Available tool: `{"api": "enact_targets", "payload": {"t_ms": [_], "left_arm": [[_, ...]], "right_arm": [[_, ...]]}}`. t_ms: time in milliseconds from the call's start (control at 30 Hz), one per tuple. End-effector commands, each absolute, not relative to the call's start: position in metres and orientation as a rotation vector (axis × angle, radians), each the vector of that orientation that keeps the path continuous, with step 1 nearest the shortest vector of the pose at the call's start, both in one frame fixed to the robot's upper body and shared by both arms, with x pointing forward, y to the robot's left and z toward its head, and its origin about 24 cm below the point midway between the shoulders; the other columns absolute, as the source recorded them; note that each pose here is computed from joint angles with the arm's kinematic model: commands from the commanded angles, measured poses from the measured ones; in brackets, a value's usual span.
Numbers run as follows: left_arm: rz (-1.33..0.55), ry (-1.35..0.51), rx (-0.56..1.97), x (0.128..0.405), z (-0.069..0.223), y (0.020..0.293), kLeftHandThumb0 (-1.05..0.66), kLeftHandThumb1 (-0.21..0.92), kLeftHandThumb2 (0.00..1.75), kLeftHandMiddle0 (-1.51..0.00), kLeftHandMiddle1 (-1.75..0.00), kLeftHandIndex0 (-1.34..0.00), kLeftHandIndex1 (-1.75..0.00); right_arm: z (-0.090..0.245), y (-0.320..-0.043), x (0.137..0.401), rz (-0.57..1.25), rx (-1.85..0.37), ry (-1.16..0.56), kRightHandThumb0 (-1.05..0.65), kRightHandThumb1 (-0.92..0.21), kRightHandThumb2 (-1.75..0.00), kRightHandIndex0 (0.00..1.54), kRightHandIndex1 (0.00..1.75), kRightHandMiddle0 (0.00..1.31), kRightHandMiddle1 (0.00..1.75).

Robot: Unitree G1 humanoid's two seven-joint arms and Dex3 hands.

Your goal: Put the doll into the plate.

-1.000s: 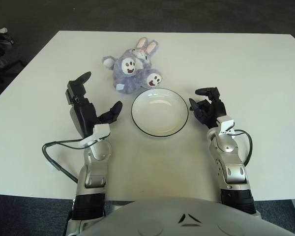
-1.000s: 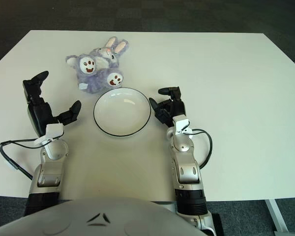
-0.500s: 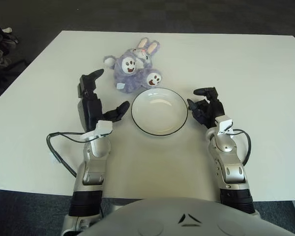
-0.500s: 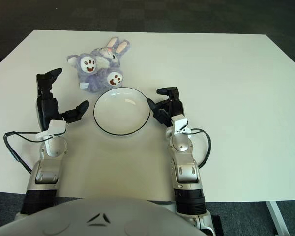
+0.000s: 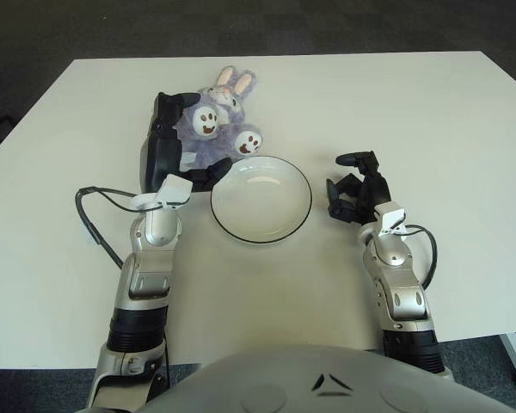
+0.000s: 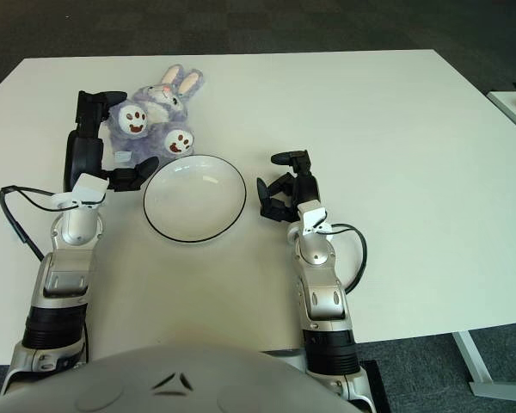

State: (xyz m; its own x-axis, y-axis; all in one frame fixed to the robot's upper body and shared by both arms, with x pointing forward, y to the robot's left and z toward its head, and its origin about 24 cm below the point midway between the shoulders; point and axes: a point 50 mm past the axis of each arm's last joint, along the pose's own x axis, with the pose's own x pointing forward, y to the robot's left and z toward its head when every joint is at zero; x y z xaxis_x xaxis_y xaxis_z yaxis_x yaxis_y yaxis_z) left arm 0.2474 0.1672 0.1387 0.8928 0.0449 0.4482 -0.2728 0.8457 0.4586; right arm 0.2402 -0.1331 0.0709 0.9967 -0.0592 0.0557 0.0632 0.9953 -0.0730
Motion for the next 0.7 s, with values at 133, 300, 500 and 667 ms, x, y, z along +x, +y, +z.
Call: {"api": "enact_targets", "payload": {"t_ms": [133, 300, 500, 667], "left_arm": [[0.076, -0.392, 0.546, 0.255, 0.150, 0.173, -0.47, 0.14, 1.12, -0.21, -1.00, 0.00, -1.29], [0.036, -0.385, 0.564, 0.260, 0.152, 0.176, -0.46, 0.13, 1.13, -0.21, -1.00, 0.00, -1.29], [0.015, -0.388, 0.597, 0.263, 0.152, 0.178, -0.50, 0.14, 1.11, -0.21, -0.93, 0.00, -1.29], [-0.014, -0.404, 0.623, 0.265, 0.154, 0.180, -0.53, 0.18, 1.09, -0.24, -0.91, 0.00, -1.29]], "right_arm": [[0.060, -0.136, 0.240, -0.057, -0.090, 0.001, 0.51, -0.20, -1.45, 0.70, 1.74, 0.02, 1.49], [0.059, -0.136, 0.241, -0.055, -0.085, 0.005, 0.55, -0.12, -1.56, 0.77, 1.75, 0.08, 1.48], [0.059, -0.136, 0.241, -0.051, -0.086, 0.006, 0.57, -0.08, -1.60, 0.80, 1.75, 0.10, 1.48], [0.059, -0.135, 0.242, -0.039, -0.083, 0.011, 0.56, -0.09, -1.59, 0.79, 1.75, 0.07, 1.48]]}}
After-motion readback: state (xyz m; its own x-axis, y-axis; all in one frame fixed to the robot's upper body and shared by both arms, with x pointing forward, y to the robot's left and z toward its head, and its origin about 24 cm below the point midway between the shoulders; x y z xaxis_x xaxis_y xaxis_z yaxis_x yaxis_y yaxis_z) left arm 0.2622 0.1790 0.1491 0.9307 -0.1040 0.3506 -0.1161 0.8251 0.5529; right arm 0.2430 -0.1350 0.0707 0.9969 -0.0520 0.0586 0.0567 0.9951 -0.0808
